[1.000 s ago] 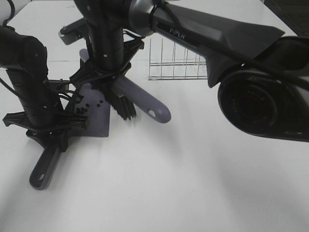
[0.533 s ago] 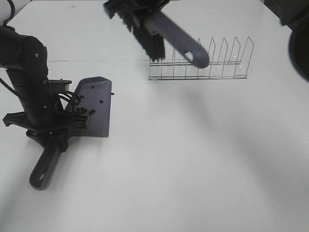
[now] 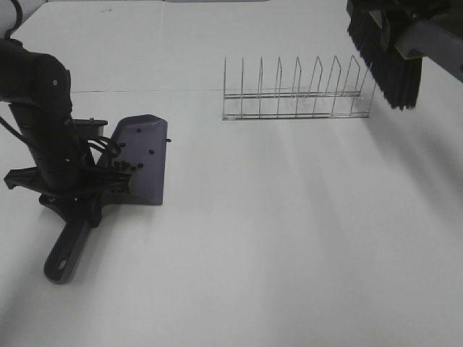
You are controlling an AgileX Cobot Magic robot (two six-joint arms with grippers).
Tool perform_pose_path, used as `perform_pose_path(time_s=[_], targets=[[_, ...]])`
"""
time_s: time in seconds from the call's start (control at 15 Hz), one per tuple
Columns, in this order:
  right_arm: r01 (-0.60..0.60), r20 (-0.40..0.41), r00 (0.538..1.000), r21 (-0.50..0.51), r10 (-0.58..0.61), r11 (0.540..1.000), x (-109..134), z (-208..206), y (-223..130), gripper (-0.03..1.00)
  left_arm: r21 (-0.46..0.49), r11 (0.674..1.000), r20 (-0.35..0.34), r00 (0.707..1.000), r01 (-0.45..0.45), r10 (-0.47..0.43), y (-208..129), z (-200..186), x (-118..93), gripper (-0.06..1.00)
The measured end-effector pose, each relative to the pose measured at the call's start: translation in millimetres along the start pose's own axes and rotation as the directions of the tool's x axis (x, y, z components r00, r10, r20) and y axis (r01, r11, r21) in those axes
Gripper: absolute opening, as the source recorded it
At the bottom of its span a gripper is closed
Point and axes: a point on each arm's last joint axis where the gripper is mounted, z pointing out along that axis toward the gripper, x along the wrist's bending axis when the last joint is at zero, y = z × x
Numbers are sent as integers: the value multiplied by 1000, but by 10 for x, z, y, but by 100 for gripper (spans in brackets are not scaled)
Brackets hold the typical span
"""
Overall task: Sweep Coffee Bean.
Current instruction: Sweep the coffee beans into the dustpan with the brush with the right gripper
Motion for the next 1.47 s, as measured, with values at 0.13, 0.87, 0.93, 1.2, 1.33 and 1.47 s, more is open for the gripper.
perform_pose_path(time_s=[0.13,0.87,0.93,1.2,1.33,1.47], targets=[[32,-76,997,50,-28,998,207,152,-105,29,0,1000,0,1000,0,0,0,0,0,26],[418,-110,898,-91,-426,904,2015,623,-117,29,-1,998,-49,997,61,-61,-8,-6,3,26],[440,-109,887,-95,-449,893,2123,688,-76,29,-1,998,-49,997,61,-61,-8,-6,3,26],[503,-174,847,-47,-503,863,2519,1040,-54,29,-1,998,-48,997,57,-57,-9,-6,3,26],[511,-205,832,-81,-516,856,2650,1060,-36,29,0,999,-48,997,54,-54,-9,-6,3,26],[542,-280,788,-107,-548,834,2914,1007,-144,29,0,999,-48,997,52,-52,-9,-6,3,26]])
